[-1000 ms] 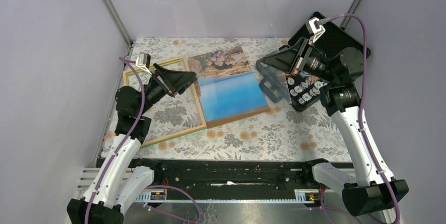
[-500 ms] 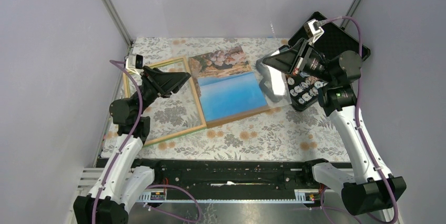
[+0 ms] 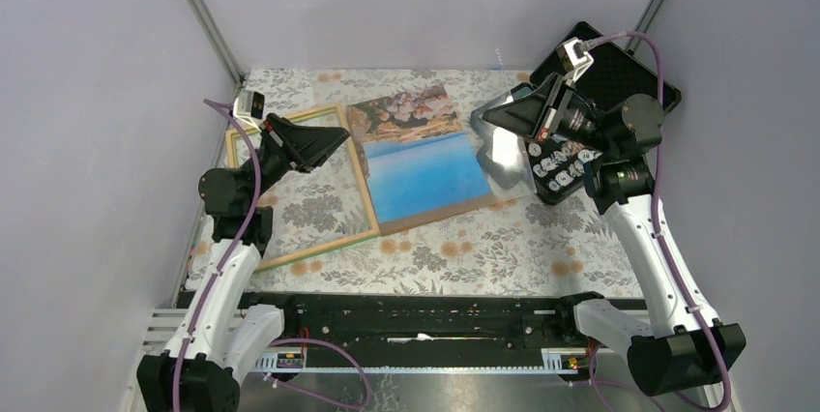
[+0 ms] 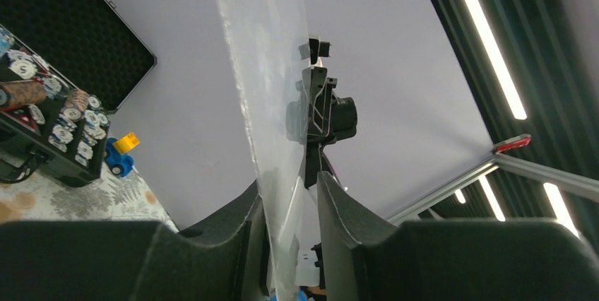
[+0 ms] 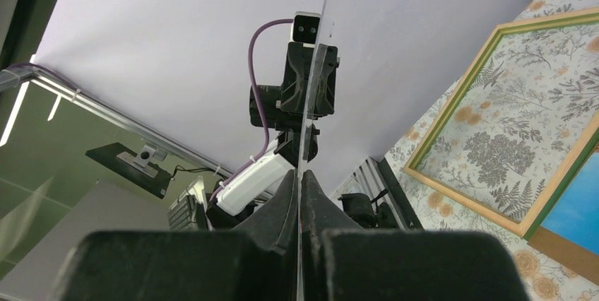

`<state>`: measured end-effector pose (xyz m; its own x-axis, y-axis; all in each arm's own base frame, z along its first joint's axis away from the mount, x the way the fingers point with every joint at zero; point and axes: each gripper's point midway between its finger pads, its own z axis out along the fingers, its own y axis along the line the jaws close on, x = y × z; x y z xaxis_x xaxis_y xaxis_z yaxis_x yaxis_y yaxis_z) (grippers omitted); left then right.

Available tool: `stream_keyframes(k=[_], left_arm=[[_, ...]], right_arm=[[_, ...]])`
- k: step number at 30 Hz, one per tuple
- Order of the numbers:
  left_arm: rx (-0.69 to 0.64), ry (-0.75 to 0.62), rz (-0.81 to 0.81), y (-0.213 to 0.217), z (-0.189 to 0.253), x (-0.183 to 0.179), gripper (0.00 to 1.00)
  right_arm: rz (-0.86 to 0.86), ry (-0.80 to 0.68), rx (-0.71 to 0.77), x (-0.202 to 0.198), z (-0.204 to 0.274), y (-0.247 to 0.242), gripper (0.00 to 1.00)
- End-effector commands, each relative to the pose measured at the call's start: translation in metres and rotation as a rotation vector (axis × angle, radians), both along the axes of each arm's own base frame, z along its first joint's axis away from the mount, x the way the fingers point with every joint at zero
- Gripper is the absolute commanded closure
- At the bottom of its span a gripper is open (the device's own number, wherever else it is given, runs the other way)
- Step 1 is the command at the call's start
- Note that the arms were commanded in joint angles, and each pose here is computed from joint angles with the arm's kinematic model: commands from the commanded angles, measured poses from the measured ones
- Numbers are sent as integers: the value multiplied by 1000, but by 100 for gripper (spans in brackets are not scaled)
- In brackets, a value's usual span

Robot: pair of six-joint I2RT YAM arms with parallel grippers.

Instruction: Put the photo into the frame

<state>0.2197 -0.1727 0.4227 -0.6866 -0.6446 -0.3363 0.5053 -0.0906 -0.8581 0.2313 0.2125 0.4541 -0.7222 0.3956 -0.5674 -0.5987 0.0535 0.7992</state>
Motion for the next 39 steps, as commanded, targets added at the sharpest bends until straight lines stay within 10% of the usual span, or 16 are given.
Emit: stream_keyframes(k=[1, 11, 19, 27, 39], left_arm=[[35, -85, -7, -1, 15, -7, 72], [48, -110, -14, -3, 19, -6, 100], [284, -40, 65, 2, -13, 23, 100], [539, 236, 188, 53, -98, 72, 100], [719, 541, 162, 107, -233, 145, 100]], right_arm=[[11, -108, -17, -12, 9, -2, 100], [-11, -115, -55, -14, 5, -4, 97], [-232, -2, -276, 30, -62, -19, 1], [-644, 211, -832, 70, -171, -103, 0], [-384, 122, -672, 56, -179, -48, 0]])
